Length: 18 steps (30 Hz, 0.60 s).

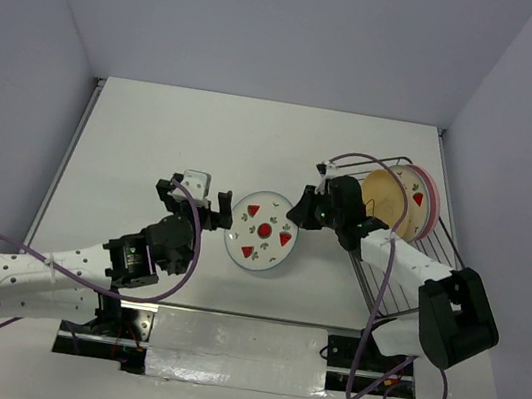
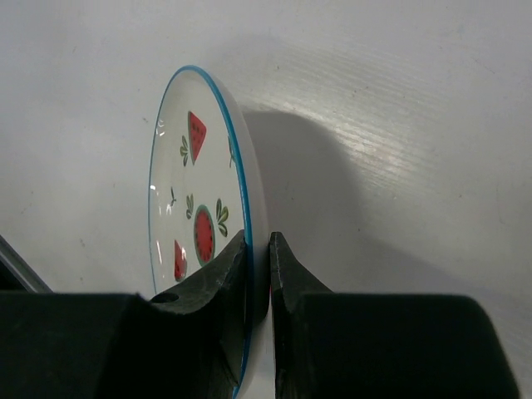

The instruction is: Unload the plates from the dish rack

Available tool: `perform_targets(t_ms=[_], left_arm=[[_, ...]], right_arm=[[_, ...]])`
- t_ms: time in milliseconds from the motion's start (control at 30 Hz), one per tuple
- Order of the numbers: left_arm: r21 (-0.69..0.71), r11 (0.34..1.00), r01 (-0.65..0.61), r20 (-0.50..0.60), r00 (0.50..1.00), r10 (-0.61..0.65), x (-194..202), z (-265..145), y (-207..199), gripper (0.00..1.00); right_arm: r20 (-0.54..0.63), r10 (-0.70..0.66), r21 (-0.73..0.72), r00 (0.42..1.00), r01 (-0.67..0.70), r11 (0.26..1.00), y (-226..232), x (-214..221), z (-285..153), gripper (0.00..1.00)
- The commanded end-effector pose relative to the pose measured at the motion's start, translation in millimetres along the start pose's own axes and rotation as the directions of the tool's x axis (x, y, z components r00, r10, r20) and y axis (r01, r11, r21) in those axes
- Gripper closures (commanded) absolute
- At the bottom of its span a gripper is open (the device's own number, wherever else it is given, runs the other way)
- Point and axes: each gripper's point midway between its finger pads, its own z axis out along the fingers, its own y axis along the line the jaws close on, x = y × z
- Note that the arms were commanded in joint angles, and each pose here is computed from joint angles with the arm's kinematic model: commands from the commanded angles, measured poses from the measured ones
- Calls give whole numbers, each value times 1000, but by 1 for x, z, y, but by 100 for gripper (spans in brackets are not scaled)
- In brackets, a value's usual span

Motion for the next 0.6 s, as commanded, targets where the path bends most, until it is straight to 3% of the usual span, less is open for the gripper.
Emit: perform_targets(t_ms=[0,33,133,567], left_arm=[[-13,999,35,29,999,-35,-9,1,-1,1],[-11,999,34,29,999,-33,-9,1,-1,1],[-13,999,32,28,999,-32,-9,1,-1,1],[-8,999,35,27,999,-35,-9,1,-1,1]], right_arm=[[108,-6,-40,994,10,999,13,-31,9,91],[93,-4,-10,996,5,1000,6,-27,13,85],[61,-12,24,998,10,1000,-3,-20,21,80],[-19,-8,182,1000,12,983,-44,3,45,74]])
